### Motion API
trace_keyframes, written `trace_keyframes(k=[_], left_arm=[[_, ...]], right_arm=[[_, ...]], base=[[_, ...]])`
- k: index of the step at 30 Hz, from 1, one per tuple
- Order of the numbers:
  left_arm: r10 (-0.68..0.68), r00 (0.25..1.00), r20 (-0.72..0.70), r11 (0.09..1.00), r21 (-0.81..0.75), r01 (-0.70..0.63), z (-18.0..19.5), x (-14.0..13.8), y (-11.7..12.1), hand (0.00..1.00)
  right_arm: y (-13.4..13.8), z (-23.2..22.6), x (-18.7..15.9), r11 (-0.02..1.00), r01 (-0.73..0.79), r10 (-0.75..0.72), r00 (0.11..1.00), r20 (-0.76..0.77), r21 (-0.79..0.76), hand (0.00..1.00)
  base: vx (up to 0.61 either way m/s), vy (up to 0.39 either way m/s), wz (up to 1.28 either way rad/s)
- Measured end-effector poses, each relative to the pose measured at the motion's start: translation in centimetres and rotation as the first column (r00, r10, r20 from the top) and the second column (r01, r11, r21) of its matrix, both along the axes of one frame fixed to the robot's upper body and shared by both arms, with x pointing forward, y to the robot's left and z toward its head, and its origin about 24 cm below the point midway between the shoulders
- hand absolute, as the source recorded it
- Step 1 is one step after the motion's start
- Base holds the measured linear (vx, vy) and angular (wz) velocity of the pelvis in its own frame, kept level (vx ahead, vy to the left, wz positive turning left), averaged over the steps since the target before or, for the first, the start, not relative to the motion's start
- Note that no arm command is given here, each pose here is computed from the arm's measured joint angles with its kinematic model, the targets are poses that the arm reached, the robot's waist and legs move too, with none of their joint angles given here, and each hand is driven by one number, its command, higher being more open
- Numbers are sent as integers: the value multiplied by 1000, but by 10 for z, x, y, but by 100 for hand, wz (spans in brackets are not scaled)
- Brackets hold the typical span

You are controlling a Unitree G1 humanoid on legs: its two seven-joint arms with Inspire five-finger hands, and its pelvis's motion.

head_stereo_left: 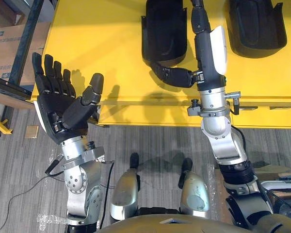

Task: Walk over and take three plastic housings, then place them on the shelf

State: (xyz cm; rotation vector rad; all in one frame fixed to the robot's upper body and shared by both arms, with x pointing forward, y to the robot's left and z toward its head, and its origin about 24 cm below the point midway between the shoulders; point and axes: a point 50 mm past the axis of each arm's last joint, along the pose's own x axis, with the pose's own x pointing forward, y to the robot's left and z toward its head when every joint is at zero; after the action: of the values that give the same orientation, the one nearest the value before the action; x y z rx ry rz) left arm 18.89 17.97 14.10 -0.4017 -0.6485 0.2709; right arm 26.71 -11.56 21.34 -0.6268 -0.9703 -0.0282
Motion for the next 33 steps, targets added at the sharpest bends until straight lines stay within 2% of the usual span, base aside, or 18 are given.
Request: trace_keyframes(k=[6, 13, 16, 20, 23, 28, 33], left_arm=[[-2, 1000, -12, 1000, 11, 2, -1, -1, 1, 100], [-24, 1000, -11, 999, 48, 24, 0, 0, 0, 100], [-41, 999, -24, 998, 50, 42, -3, -2, -4, 100], [-57, 997, -54, 997, 52, 59, -9, -5, -7, 100], [-66, 997, -50, 993, 91, 70, -8, -5, -9, 100], [-87, 994, -62, 990, 106, 93, -10, -5, -11, 100], [-99, 989, -108, 987, 112, 111, -16, -7, -11, 100]], right_arm=[[3, -4, -16, 997, -62, 61, 998, -7, -54, 100], [-3, -27, -17, 997, -23, 15, 994, -111, -70, 100], [-11, -45, -21, 1000, 22, -23, 983, -180, -11, 100], [-27, -71, -32, 981, 88, -33, 952, -304, 171, 100], [-36, -80, -36, 972, 135, -62, 936, -346, 192, 100], [-35, -90, -35, 959, 72, 54, 904, -424, 275, 100], [-20, -112, -31, 944, 28, 155, 840, -519, 328, 100]], base=[[16, 5, -8], [0, 15, -5], [69, 17, -3], [73, 12, -17], [62, 18, -18], [20, 3, -13], [8, -3, -3]])
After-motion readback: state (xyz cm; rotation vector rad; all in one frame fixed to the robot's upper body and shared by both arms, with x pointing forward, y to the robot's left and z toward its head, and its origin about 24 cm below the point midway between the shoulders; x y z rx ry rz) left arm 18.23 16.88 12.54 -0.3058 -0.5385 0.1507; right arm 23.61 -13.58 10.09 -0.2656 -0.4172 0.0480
